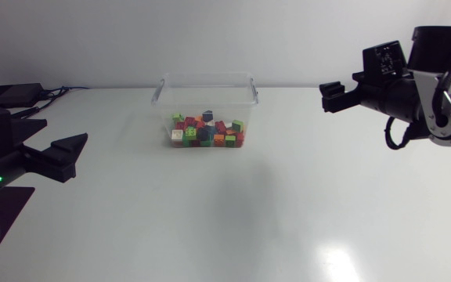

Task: Place the duplo bricks in the container

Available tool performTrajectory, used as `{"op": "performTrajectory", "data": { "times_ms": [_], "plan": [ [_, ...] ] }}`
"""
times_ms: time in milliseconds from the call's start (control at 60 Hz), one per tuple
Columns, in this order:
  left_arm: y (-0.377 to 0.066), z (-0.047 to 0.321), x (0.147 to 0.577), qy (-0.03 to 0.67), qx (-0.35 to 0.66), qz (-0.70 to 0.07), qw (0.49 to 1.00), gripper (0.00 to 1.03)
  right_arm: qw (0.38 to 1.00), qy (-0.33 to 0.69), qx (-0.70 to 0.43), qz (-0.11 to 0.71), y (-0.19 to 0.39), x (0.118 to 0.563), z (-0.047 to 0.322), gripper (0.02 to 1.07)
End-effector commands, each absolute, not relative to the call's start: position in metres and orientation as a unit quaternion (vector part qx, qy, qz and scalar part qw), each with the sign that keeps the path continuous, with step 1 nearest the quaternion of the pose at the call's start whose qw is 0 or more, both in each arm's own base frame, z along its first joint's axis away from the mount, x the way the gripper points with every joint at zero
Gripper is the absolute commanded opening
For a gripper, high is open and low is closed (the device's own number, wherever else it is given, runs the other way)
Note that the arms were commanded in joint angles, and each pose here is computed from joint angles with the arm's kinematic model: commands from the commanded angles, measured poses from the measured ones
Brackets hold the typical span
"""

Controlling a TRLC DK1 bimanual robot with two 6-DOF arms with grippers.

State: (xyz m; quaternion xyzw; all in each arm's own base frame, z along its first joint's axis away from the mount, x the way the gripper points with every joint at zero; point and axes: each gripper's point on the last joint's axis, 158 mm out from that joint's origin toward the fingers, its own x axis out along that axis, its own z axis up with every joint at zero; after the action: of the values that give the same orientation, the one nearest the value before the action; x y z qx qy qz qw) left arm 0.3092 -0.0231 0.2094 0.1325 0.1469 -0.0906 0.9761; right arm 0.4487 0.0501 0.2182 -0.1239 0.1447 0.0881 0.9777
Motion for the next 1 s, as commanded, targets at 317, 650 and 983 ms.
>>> {"op": "performTrajectory", "data": {
  "times_ms": [317, 650, 983],
  "plan": [
    [-0.006, 0.217, 0.289, 0.091, 0.142, -0.052, 0.984, 0.99, 0.985, 0.121, -0.122, 0.03, 0.002, 0.392, 0.214, 1.02],
    [0.002, 0.219, 0.275, 0.062, 0.151, -0.032, 0.986, 0.99, 0.988, 0.097, -0.121, 0.005, -0.012, 0.349, 0.205, 1.02],
    [0.002, 0.22, 0.259, 0.028, 0.16, -0.023, 0.987, 0.99, 0.988, 0.075, -0.137, -0.009, -0.016, 0.314, 0.199, 1.02]
  ]
}}
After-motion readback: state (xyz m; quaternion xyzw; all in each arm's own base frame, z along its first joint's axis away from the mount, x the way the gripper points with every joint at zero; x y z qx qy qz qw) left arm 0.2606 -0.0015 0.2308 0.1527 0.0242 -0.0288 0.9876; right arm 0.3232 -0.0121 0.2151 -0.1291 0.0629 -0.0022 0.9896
